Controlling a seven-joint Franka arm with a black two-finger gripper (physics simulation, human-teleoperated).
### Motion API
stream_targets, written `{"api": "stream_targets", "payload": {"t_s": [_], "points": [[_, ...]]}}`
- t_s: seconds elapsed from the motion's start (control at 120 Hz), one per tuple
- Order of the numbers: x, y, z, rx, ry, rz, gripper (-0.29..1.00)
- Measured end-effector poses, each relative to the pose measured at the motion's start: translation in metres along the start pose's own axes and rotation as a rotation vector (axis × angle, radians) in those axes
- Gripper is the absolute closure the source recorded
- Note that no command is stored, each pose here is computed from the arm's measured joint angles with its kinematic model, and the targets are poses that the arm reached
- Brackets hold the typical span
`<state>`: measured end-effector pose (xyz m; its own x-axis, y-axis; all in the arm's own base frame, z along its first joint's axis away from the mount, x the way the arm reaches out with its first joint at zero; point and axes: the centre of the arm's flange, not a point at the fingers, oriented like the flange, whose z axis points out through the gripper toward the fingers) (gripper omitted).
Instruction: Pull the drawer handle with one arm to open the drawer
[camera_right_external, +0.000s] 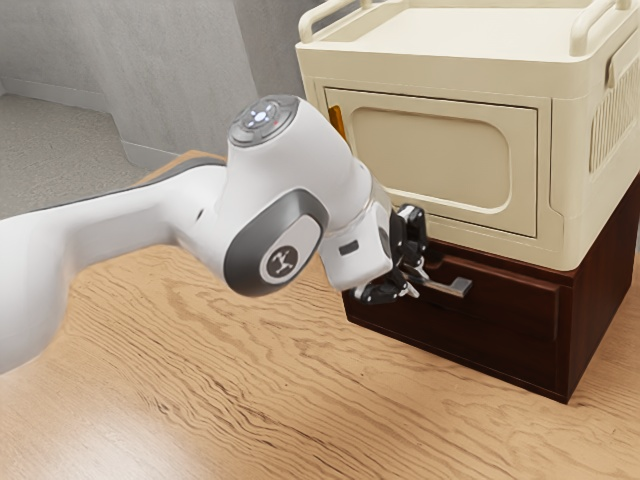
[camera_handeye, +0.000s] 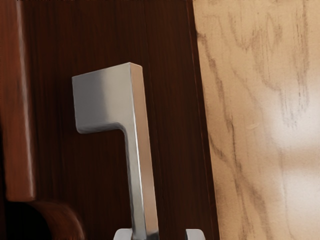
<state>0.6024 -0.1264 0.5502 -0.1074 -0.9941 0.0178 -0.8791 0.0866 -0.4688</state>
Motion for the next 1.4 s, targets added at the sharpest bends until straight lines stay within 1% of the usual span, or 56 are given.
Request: {"api": "stream_targets", "payload": {"t_s": [0.442,0.717,0.933,1.4], "points": [[0.001,0.006,-0.006,-0.108,0.014,-0.084,0.65],[0.003,0.017,-0.018,-0.147,0.016,-0.114,0.66],[0.004,0.03,-0.021,-0.168,0.017,-0.13,0.65],[0.012,0.062,-0.047,-0.173,0.031,-0.151,0.66]]}}
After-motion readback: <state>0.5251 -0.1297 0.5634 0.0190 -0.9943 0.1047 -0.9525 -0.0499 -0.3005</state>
